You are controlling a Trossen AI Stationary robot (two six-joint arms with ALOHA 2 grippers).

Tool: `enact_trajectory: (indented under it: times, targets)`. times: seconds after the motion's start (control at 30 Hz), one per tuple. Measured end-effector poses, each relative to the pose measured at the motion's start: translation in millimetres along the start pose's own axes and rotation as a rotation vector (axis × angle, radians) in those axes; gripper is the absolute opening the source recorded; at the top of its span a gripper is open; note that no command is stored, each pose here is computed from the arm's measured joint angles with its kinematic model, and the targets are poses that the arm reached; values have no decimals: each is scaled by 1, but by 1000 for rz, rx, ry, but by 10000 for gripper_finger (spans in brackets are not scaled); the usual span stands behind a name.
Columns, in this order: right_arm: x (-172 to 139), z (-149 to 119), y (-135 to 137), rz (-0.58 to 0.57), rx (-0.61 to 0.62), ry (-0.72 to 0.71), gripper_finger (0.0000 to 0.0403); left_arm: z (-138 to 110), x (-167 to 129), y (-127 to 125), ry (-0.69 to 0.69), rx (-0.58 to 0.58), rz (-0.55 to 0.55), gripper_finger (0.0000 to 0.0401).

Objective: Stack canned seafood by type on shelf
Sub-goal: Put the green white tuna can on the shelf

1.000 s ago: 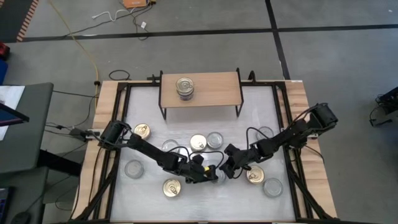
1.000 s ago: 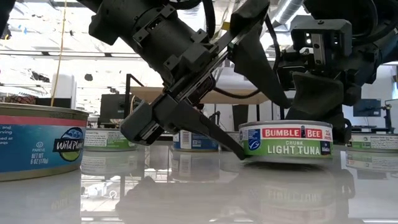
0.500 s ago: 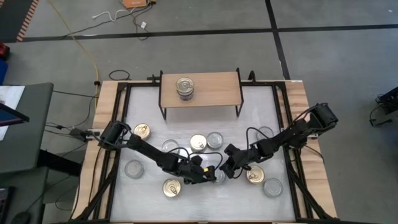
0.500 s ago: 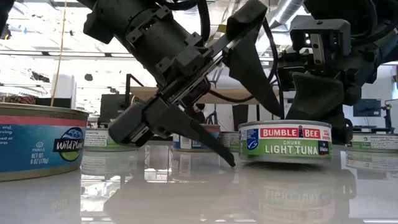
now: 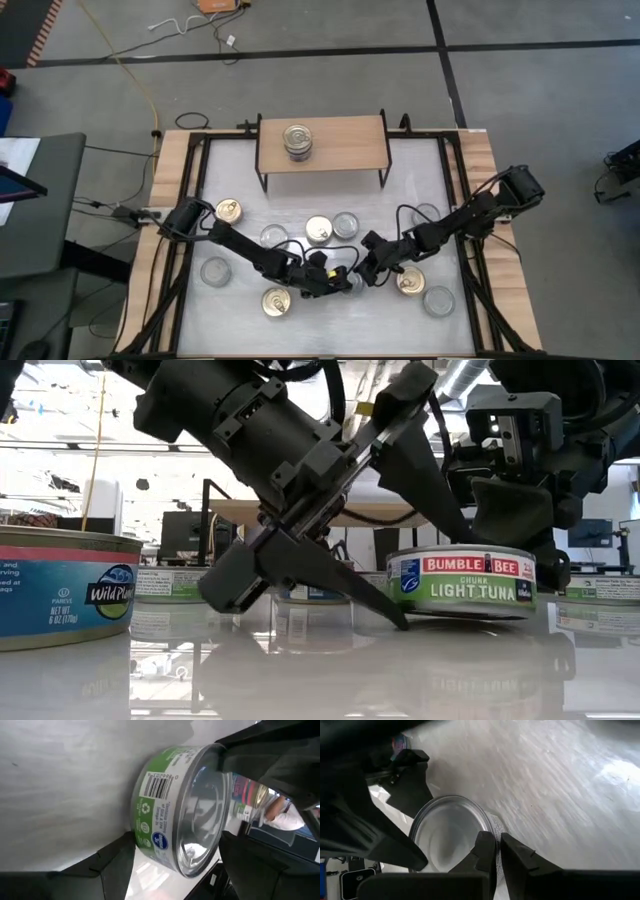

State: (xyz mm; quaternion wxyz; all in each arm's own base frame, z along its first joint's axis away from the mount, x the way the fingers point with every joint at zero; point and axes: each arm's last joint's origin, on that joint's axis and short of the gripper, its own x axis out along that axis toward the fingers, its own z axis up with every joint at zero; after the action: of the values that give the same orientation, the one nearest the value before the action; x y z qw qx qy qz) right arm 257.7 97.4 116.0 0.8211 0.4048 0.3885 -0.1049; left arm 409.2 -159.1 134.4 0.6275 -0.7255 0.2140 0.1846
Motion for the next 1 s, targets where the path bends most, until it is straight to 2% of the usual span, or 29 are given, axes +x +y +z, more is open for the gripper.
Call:
enact_trajectory:
  times: [0.23,0.4,0.73,0.87,1.0]
  targets:
    - [0,-2,0,-6,-6,4,53,1,1,-3,-40,35,-57,275]
    - [0,-3,0,0,-14,9,53,5,1,-4,-90,8,-54,275]
    - [-6,-3,4,20,-48,9,53,6,1,-2,-94,28,-33,272]
    - [-14,-1,8,37,-73,-7,53,6,1,0,-94,32,-22,249]
    - [-16,0,9,38,-75,-18,53,6,1,1,-95,32,-15,204]
